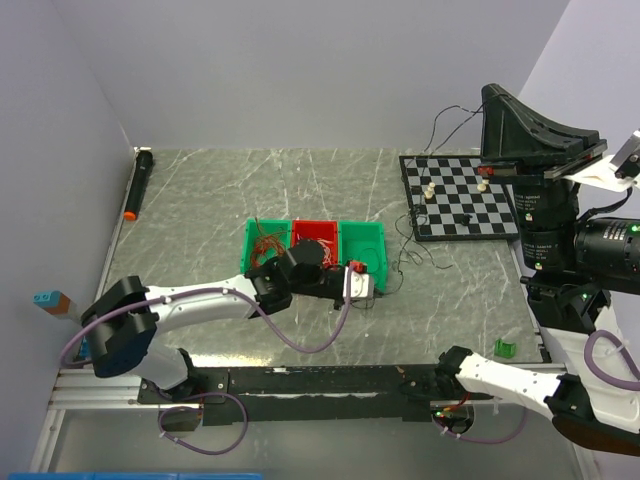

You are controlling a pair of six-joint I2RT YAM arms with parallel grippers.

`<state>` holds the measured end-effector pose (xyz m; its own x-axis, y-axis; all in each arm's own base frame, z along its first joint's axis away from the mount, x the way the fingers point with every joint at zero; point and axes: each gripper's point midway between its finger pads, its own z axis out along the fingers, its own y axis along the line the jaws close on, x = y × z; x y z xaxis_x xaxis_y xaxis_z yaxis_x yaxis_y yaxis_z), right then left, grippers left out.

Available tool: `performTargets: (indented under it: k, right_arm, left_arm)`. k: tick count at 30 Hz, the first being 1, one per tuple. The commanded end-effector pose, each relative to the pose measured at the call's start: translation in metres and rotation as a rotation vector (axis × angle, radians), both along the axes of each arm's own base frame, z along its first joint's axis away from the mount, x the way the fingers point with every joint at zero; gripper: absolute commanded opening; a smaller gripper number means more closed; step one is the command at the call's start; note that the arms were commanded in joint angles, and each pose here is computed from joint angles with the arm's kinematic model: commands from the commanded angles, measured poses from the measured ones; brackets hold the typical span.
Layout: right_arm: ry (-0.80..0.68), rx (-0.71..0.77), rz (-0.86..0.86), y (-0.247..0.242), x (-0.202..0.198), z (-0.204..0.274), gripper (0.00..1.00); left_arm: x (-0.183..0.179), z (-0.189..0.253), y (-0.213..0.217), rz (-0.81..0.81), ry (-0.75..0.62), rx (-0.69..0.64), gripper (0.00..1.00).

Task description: Untangle the cables

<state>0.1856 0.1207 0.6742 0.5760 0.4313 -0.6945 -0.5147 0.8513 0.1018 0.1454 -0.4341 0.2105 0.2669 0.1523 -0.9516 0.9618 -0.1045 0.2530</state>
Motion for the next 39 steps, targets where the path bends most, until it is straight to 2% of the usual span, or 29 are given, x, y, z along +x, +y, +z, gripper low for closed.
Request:
performTargets:
  k: [1, 7, 13, 18, 21, 26, 39]
  right_arm:
    - [0.003, -0.007, -0.021, -0.006, -0.002, -0.004, 0.00]
    - [0.083, -0.064, -0.075, -0.006, 0.012, -0.047, 0.00]
    - [0.198, -0.105, -0.106, 0.002, 0.033, -0.104, 0.00]
    - [0.278, -0.140, -0.123, 0.015, 0.052, -0.146, 0.00]
    - [0.300, -0.151, -0.129, 0.022, 0.063, -0.155, 0.00]
    - [0.320, -0.161, -0.132, 0.031, 0.077, -0.164, 0.00]
    - [0.480, -0.094, -0.116, 0.033, 0.133, -0.232, 0.00]
  left_arm:
    - [0.001, 0.090, -0.005, -0.010, -0.146, -0.185, 0.01]
    - [-0.033, 0.159, 0.018, -0.116, -0.125, -0.216, 0.01]
    - [-0.046, 0.235, 0.032, -0.123, -0.105, -0.324, 0.01]
    - [-0.024, 0.295, 0.034, -0.004, -0.201, -0.476, 0.01]
    - [-0.004, 0.317, 0.028, 0.068, -0.305, -0.514, 0.01]
    - [0.033, 0.310, 0.019, 0.167, -0.369, -0.498, 0.01]
    - [0.117, 0.185, 0.006, 0.341, -0.356, -0.326, 0.01]
